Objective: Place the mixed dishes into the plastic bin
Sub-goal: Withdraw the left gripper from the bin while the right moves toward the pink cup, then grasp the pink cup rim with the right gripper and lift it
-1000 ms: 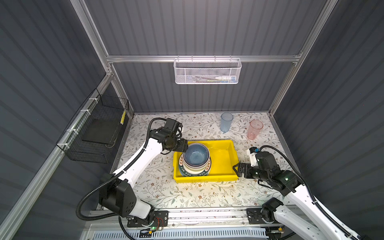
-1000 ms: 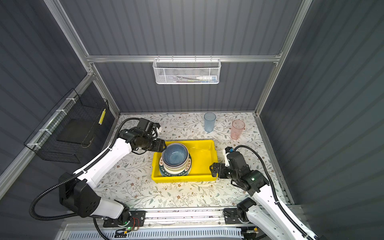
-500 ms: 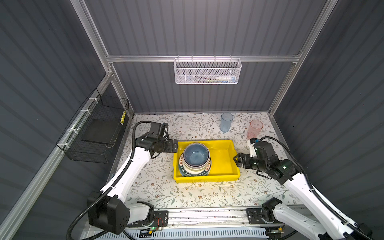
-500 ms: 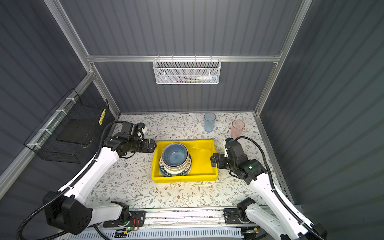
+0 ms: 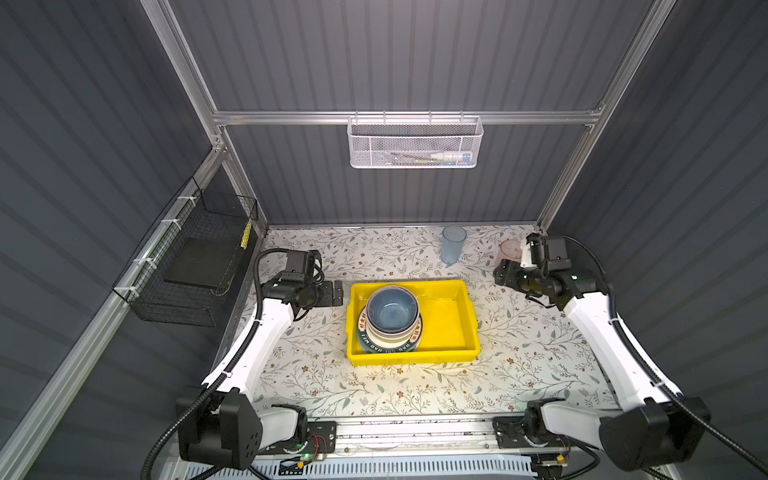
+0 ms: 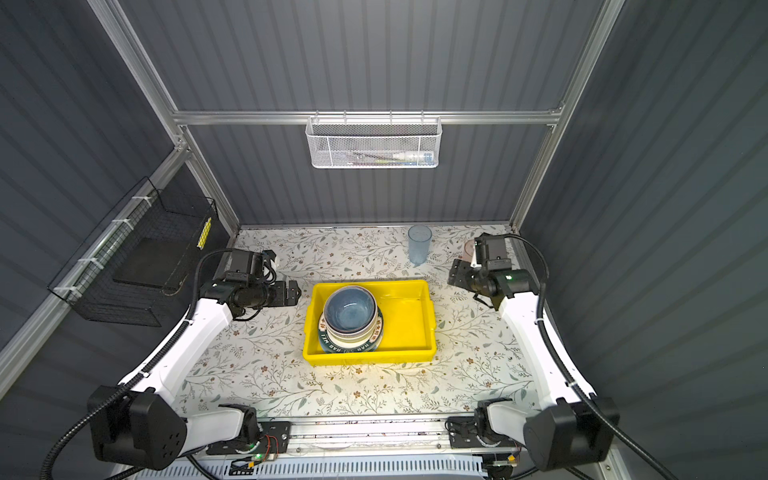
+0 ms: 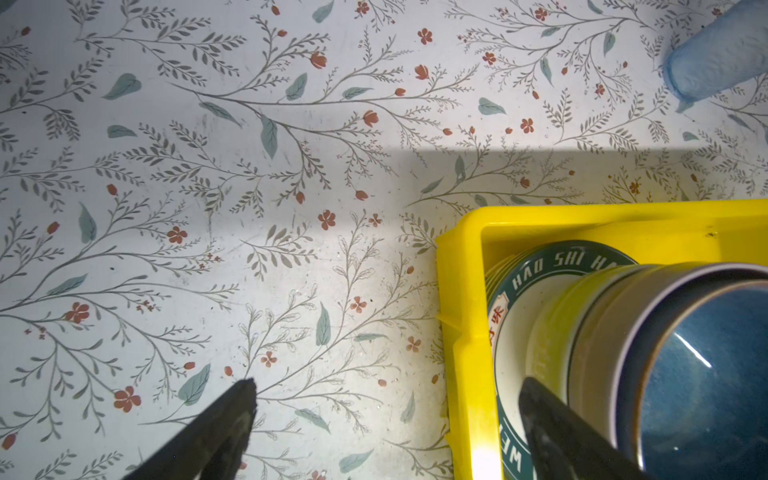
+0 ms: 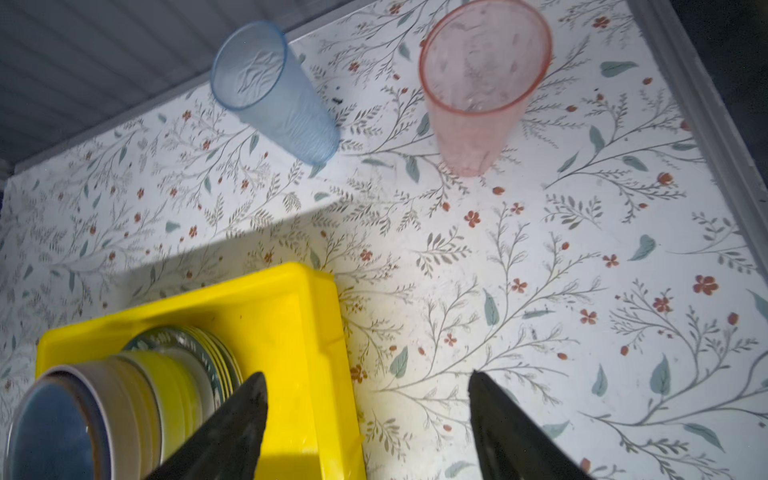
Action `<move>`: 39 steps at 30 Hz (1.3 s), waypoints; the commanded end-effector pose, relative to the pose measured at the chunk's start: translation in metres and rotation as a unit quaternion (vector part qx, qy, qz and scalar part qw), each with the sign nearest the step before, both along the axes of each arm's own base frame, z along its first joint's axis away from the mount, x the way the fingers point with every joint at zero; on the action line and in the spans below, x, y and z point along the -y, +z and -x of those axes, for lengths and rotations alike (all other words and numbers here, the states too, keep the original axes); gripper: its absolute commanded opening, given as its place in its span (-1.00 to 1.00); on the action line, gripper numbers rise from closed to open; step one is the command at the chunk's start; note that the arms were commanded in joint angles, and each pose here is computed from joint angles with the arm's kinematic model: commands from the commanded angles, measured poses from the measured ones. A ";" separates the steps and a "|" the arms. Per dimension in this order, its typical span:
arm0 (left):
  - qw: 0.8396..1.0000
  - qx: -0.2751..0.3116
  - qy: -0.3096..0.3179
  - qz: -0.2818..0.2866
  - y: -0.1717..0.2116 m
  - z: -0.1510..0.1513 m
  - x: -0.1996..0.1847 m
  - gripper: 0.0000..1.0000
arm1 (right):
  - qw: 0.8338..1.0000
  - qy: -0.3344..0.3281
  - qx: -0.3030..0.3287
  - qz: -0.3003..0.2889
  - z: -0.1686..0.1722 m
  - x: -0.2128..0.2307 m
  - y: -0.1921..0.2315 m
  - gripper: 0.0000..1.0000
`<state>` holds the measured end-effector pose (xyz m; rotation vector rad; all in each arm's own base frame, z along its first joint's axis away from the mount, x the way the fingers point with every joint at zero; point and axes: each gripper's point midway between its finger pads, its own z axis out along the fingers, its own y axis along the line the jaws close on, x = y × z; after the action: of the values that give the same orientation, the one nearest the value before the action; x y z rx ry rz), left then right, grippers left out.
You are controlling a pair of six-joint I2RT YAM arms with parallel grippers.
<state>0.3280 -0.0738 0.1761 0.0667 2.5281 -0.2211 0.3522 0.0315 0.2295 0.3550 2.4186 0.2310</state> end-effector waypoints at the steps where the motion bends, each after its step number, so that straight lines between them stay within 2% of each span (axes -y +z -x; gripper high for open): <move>1: 1.000 0.020 0.003 -0.001 0.007 0.000 -0.006 0.99 | 1.000 -0.015 -0.013 0.020 -0.022 0.027 0.000 0.38; 9: 1.000 0.019 0.010 0.008 0.007 0.000 -0.008 0.99 | 0.994 -0.075 -0.049 0.068 -0.071 0.091 -0.010 0.07; 13: 1.000 0.017 0.013 0.005 0.005 0.001 -0.010 0.99 | 0.992 -0.086 -0.062 0.064 -0.092 0.109 -0.020 -0.04; 19: 1.000 0.024 0.019 -0.001 0.007 0.002 -0.013 0.99 | 0.994 -0.076 -0.074 0.040 -0.114 0.111 -0.038 -0.15; 28: 1.000 0.019 0.019 -0.002 0.005 0.003 -0.014 0.98 | 0.995 -0.062 -0.082 -0.005 -0.129 0.102 -0.063 -0.22; 39: 1.000 0.019 0.020 -0.006 0.004 0.004 -0.015 0.97 | 0.992 -0.058 -0.111 -0.011 -0.133 0.101 -0.092 -0.40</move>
<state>0.3270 -0.0641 0.1790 0.0326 2.4974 -0.2098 0.4811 -0.0690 0.1348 0.5564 2.6106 0.1598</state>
